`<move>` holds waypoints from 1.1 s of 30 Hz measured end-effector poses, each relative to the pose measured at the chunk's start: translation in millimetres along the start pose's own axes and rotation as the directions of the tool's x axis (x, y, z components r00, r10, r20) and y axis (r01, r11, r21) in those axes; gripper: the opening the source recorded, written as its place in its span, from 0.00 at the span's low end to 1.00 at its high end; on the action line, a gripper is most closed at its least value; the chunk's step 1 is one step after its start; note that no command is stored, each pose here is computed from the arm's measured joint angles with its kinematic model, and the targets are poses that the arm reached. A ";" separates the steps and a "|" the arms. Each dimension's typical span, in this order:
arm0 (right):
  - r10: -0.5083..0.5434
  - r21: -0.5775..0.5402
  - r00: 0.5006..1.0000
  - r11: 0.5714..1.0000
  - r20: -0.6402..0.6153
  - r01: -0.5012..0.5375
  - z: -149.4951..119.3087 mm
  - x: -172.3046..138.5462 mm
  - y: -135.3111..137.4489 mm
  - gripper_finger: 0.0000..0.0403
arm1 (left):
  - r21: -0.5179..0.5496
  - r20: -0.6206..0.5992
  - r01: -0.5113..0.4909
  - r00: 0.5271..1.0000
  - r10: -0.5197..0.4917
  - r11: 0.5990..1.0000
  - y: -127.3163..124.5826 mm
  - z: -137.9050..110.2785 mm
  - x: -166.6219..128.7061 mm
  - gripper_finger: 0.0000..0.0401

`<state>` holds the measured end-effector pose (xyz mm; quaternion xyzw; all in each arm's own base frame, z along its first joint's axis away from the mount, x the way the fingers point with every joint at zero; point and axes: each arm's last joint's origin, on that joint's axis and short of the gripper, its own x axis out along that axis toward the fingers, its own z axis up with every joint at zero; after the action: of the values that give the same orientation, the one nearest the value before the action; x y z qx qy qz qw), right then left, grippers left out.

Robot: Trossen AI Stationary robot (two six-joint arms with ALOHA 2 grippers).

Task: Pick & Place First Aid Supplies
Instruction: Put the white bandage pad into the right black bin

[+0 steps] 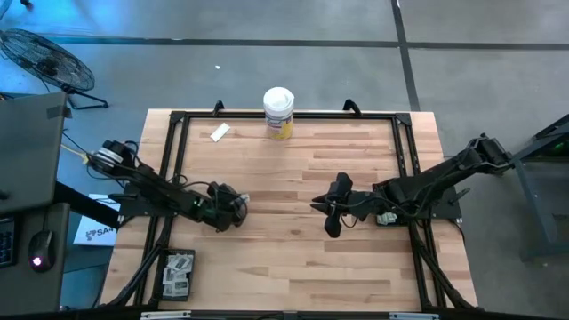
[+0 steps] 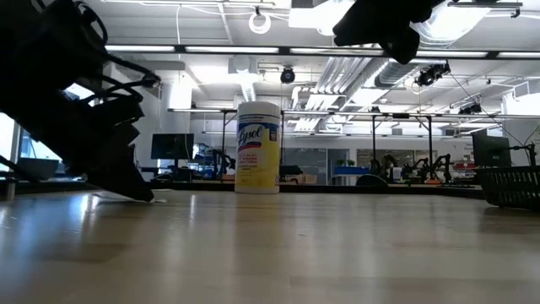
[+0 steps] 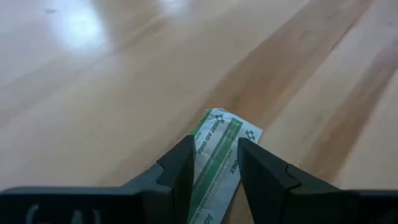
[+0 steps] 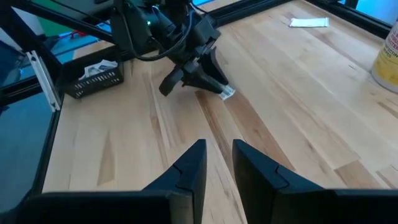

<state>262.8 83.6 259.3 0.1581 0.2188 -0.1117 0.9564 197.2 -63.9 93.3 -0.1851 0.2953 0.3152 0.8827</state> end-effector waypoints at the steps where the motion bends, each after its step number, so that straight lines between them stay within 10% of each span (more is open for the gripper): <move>1: 0.003 -0.001 1.000 1.000 -0.003 -0.003 -0.3 0.3 0.1 0.18 | 0.001 0.000 0.006 1.000 -0.006 1.000 -2.7 0.7 0.9 0.30; 17: -0.003 -0.071 0.993 0.997 -0.120 -0.006 -25.9 31.9 4.6 0.18 | 0.021 0.002 -0.035 0.999 0.035 0.999 -38.8 22.6 46.6 0.30; 33: -0.086 -0.254 0.978 0.967 -0.189 0.036 -42.9 45.1 0.8 0.18 | 0.176 0.060 0.311 0.944 -0.325 0.934 -102.4 37.9 82.0 0.30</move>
<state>286.2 92.9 202.4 0.0403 0.3303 -0.0967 0.9380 332.2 -82.8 84.1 -0.1432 0.2472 0.1505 0.9464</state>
